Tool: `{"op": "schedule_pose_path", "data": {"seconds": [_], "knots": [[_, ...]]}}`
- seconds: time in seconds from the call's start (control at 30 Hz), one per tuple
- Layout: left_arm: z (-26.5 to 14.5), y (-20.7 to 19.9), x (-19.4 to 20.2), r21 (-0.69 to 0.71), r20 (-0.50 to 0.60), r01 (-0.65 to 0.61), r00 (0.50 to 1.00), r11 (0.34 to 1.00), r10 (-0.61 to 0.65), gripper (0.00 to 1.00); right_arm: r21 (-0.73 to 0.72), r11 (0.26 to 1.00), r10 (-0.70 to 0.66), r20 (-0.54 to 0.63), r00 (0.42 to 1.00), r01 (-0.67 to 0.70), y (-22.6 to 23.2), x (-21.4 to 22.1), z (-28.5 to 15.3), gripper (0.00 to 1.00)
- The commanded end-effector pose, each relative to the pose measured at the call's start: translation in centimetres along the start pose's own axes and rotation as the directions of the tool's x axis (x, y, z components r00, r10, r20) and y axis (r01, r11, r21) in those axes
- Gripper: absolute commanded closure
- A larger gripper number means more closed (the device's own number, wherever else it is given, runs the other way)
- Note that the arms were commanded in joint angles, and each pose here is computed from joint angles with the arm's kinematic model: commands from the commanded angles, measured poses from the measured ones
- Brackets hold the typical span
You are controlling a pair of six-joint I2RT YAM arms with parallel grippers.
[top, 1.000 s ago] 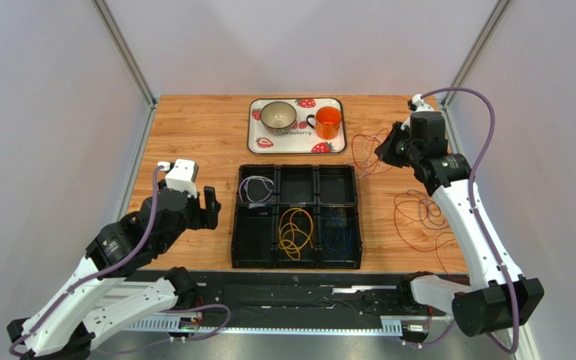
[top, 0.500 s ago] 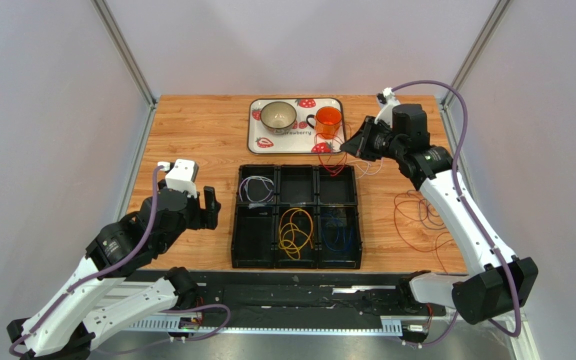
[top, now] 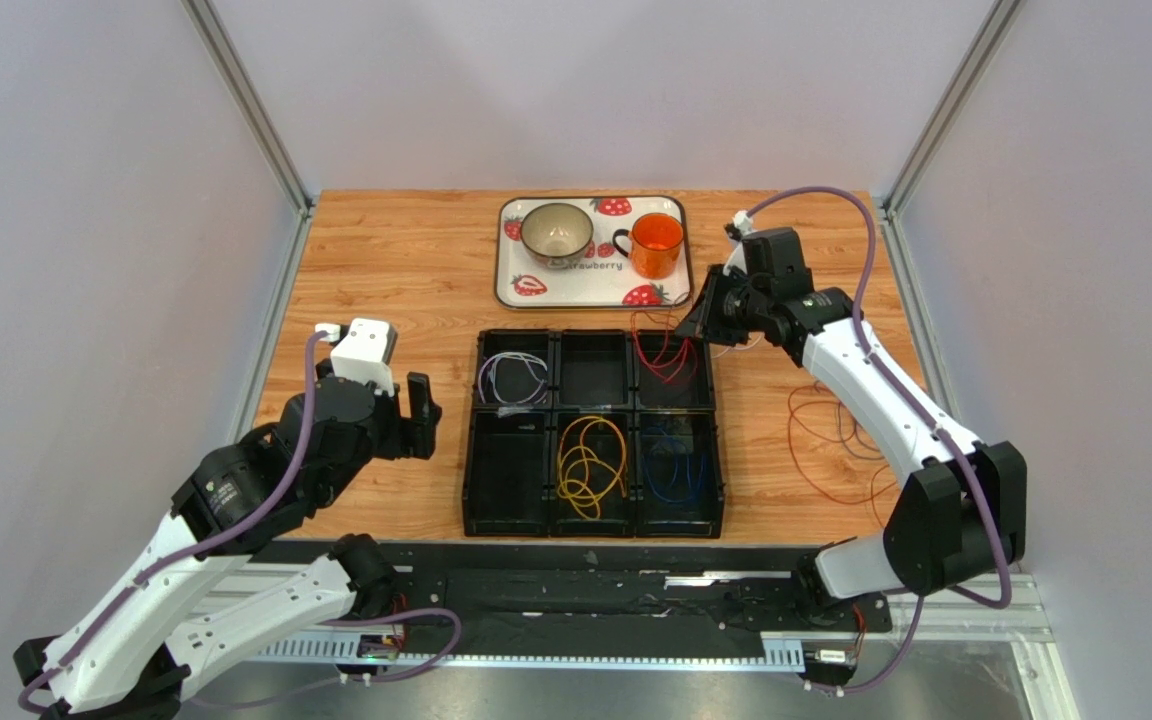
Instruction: Untangle the cables
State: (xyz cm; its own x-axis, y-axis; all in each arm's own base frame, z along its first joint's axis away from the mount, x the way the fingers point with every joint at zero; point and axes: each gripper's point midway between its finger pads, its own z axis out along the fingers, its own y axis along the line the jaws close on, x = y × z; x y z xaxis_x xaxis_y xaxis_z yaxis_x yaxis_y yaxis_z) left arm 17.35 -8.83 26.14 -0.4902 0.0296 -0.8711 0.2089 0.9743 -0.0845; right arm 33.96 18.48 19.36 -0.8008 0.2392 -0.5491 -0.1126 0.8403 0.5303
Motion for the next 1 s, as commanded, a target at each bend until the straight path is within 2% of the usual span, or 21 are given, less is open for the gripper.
{"op": "schedule_pose_path", "data": {"seconds": [0.0, 0.13, 0.4, 0.63, 0.9, 0.97], "knots": [[0.0, -0.1, -0.7, 0.007, 0.023, -0.002, 1.000, 1.000, 0.001, 0.19, 0.167, 0.986, -0.023, -0.025, 0.999, 0.027, -3.6, 1.1, 0.6, 1.00], [0.0, -0.2, -0.7, 0.009, 0.023, -0.001, 1.000, 1.000, 0.001, 0.19, 0.259, 0.965, -0.031, -0.052, 0.998, 0.043, -5.7, 1.9, 1.1, 1.00], [0.1, -0.2, -0.6, 0.006, 0.017, -0.005, 1.000, 1.000, 0.005, 0.19, 0.375, 0.919, -0.087, -0.112, 0.990, 0.123, -6.8, 3.7, 3.8, 1.00], [0.0, -0.2, -0.7, 0.008, 0.020, -0.002, 1.000, 1.000, 0.002, 0.19, 0.371, 0.916, -0.111, -0.125, 0.986, 0.150, -5.7, 4.2, 5.8, 1.00], [-0.1, -0.1, -0.7, 0.010, 0.025, 0.000, 1.000, 1.000, 0.000, 0.19, 0.423, 0.878, -0.174, -0.154, 0.973, 0.224, -5.4, 4.2, 5.8, 1.00], [-0.1, -0.1, -0.7, 0.012, 0.026, 0.000, 1.000, 1.000, -0.001, 0.19, 0.426, 0.873, -0.189, -0.152, 0.970, 0.237, -4.9, 3.9, 5.4, 0.96]]}}
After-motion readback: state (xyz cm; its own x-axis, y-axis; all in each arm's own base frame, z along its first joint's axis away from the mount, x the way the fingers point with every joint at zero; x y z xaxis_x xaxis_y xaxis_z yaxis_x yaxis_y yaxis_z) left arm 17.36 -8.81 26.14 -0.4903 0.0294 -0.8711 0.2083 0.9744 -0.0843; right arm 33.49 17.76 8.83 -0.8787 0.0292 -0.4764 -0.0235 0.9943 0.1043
